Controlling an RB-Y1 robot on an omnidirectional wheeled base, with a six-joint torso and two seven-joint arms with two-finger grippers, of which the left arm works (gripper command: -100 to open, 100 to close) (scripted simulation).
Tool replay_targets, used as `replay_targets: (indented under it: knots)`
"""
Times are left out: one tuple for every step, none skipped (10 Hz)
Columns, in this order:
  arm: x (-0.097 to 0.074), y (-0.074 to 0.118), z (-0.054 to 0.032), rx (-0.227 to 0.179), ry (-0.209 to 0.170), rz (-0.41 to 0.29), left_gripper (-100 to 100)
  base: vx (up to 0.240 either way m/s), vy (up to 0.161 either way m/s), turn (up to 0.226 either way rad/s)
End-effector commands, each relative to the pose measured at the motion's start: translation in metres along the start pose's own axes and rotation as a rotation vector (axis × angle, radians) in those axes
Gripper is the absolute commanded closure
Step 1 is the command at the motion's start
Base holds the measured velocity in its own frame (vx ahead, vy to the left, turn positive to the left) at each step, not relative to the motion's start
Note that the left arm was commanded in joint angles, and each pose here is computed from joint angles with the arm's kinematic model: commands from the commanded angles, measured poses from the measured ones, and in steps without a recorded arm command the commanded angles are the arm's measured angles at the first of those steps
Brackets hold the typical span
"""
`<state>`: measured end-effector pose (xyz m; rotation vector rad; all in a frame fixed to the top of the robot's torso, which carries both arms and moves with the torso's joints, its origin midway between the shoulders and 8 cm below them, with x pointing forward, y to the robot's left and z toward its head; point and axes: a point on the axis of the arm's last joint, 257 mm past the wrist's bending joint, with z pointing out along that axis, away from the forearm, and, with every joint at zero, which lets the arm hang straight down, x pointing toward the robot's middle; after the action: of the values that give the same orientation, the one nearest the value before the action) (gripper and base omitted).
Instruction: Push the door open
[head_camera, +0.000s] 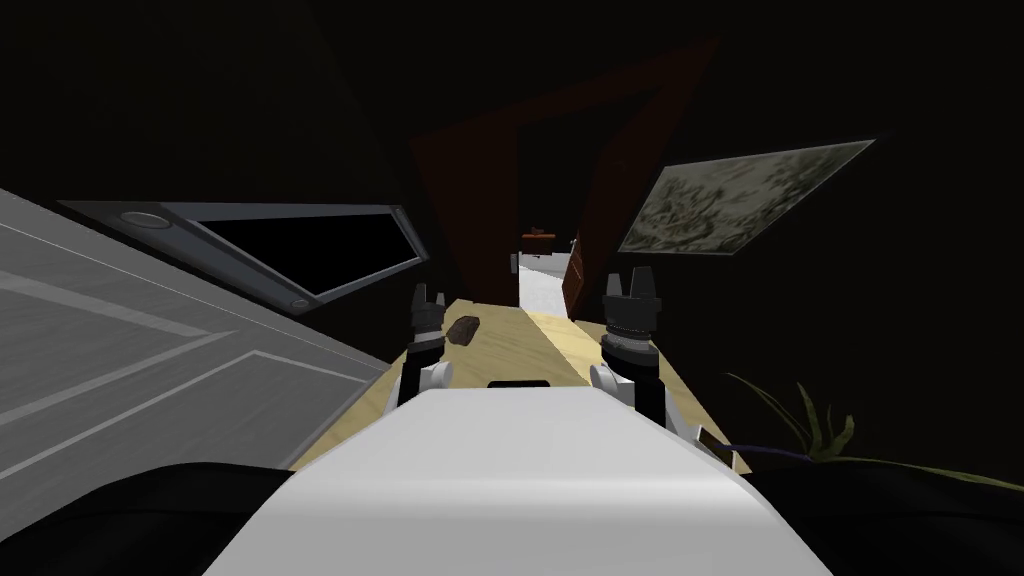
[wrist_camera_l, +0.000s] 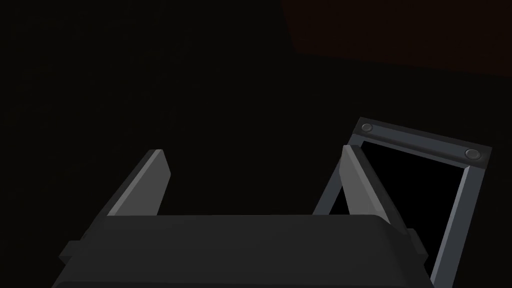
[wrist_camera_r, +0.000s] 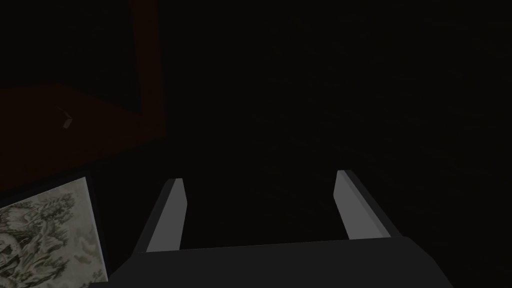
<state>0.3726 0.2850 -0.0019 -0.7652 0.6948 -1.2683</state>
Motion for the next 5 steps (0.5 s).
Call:
replay_targets:
  knots:
    - [0.005,0.012,0.0018,-0.013,0.012,-0.003,-100,0.098,0.000,-0.014]
    - [0.007,0.018,0.0025,-0.020,0.018,-0.005,-100,0.098,-0.002,-0.009]
    - [0.009,0.023,0.0031,-0.027,0.024,-0.006,-100,0.088,0.009,-0.007]
    - [0.012,0.030,0.0039,-0.034,0.031,-0.008,-100,0.081,0.011,-0.009]
    - [0.014,0.037,0.0047,-0.043,0.038,-0.010,-100,0.086,-0.009,-0.014]
